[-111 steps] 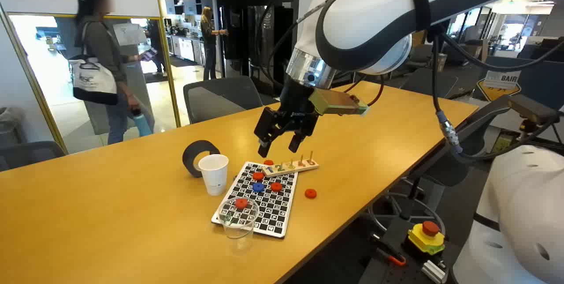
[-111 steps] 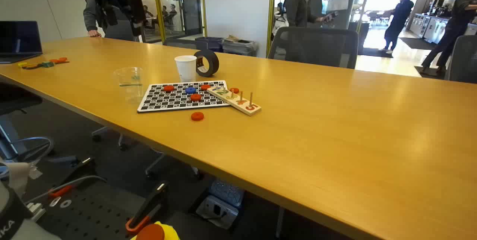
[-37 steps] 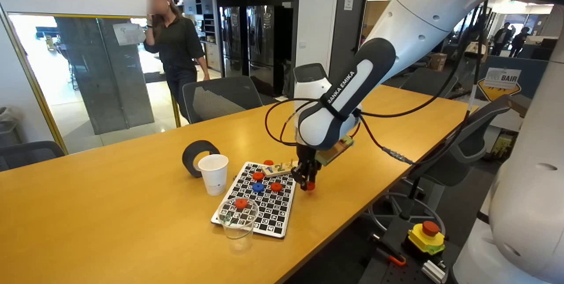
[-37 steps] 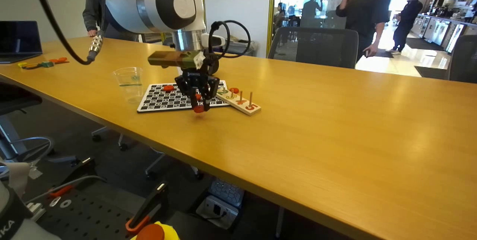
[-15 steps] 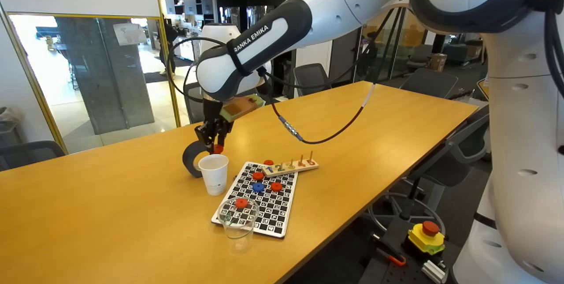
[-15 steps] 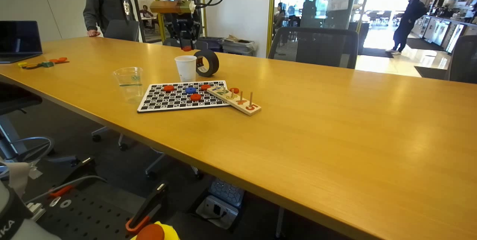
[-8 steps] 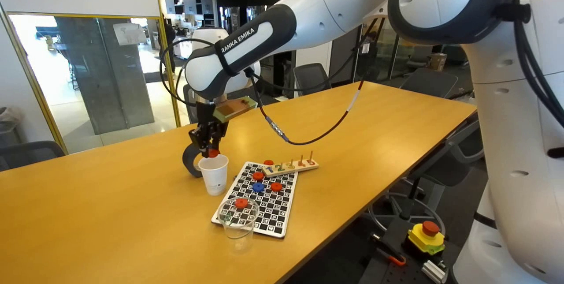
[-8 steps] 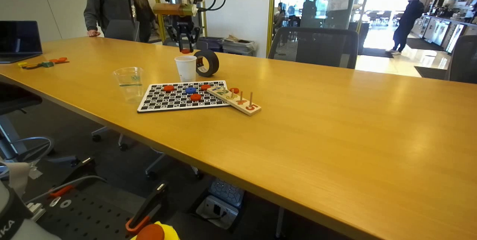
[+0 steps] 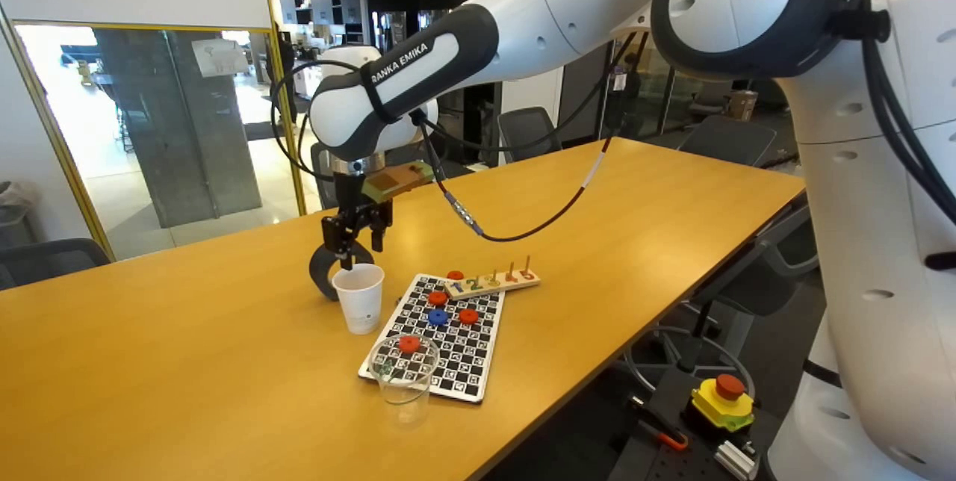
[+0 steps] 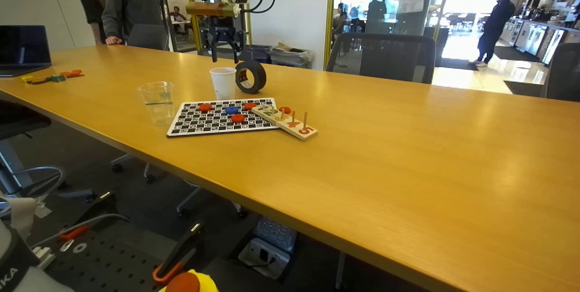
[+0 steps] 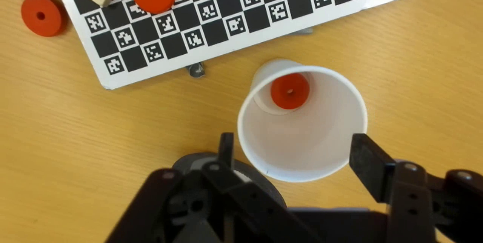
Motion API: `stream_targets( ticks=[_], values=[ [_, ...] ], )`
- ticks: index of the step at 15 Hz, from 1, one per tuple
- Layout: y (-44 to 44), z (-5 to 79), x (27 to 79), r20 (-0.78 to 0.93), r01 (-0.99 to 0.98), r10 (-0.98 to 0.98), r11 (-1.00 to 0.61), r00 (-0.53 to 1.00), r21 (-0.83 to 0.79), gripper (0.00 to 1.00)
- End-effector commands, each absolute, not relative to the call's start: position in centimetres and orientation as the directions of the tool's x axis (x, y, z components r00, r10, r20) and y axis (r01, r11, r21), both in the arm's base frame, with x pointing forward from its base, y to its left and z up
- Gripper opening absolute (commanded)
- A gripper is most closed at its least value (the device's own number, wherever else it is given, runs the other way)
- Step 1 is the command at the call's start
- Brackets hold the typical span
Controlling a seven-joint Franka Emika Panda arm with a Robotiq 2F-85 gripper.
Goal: Put the orange circles into the white cup and the blue circles into the transparent cup.
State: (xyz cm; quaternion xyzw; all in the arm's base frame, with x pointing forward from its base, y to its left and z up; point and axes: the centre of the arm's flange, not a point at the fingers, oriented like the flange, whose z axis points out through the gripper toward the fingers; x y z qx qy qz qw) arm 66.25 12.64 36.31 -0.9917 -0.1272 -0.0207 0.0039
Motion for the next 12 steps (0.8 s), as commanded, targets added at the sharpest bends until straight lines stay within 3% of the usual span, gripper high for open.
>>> stream_targets(
  ticks=[1,7,12],
  values=[
    [12.4,38.2,64.1,0.045,0.184,0.185,-0.983,0.982,0.027,1.0],
    [9.7,37.2,57.5,0.064,-0.018,-0.013,-0.997,0.998,0.07,1.0],
    [6.7,33.6,53.3,0.087,-0.076,-0.069,-0.994,0.994,0.077,1.0]
  ],
)
